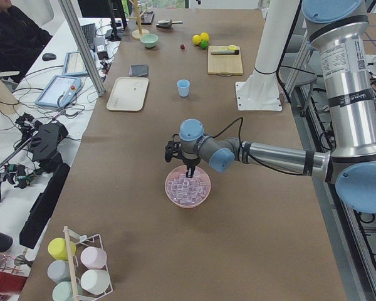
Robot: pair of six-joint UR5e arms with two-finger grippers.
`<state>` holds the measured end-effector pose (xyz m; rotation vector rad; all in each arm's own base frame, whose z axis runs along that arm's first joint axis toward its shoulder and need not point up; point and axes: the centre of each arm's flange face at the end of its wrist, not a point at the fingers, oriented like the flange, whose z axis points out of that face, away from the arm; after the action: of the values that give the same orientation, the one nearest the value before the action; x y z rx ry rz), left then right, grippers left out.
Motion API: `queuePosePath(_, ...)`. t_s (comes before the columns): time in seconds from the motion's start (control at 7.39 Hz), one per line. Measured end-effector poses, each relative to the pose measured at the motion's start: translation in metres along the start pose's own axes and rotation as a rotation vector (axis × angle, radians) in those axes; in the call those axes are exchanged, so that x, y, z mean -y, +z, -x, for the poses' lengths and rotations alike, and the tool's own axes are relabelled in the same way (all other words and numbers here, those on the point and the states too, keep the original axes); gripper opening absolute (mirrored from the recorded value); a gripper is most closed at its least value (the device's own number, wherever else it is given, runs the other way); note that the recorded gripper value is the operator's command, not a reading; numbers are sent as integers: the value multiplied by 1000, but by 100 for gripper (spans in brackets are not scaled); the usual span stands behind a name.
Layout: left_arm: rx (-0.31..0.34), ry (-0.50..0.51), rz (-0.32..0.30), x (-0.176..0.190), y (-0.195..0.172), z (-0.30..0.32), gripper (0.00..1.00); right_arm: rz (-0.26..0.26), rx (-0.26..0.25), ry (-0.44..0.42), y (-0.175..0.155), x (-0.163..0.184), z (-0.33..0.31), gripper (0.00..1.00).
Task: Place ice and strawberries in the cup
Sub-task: 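Carry the ice cube with the left gripper over the blue cup and release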
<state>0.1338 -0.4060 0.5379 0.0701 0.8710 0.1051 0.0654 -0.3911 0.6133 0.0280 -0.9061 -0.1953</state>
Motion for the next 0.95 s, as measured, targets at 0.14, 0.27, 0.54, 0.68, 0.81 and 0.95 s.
queuePosePath(0.14, 3, -14, -8, 28, -19, -28, 0, -1, 0, -2, 0, 0, 0, 100)
queuePosePath(0.27, -2, -28, -23, 57, -36, -61, 0, -2, -1, -3, 0, 0, 0, 100)
queuePosePath(0.54, -46, -55, -28, 99, -47, -150, 0, -4, -3, -9, -1, 1, 1, 100)
queuePosePath(0.68, -65, -66, -11, 114, -40, -210, 0, -8, -5, -15, -2, 3, 2, 100)
queuePosePath(0.81, -59, -78, -9, 128, -31, -278, 0, -16, -9, -27, -3, 5, 3, 100)
queuePosePath(0.95, -50, -72, -17, 129, -20, -341, 0, -24, -11, -37, -4, 6, 3, 100)
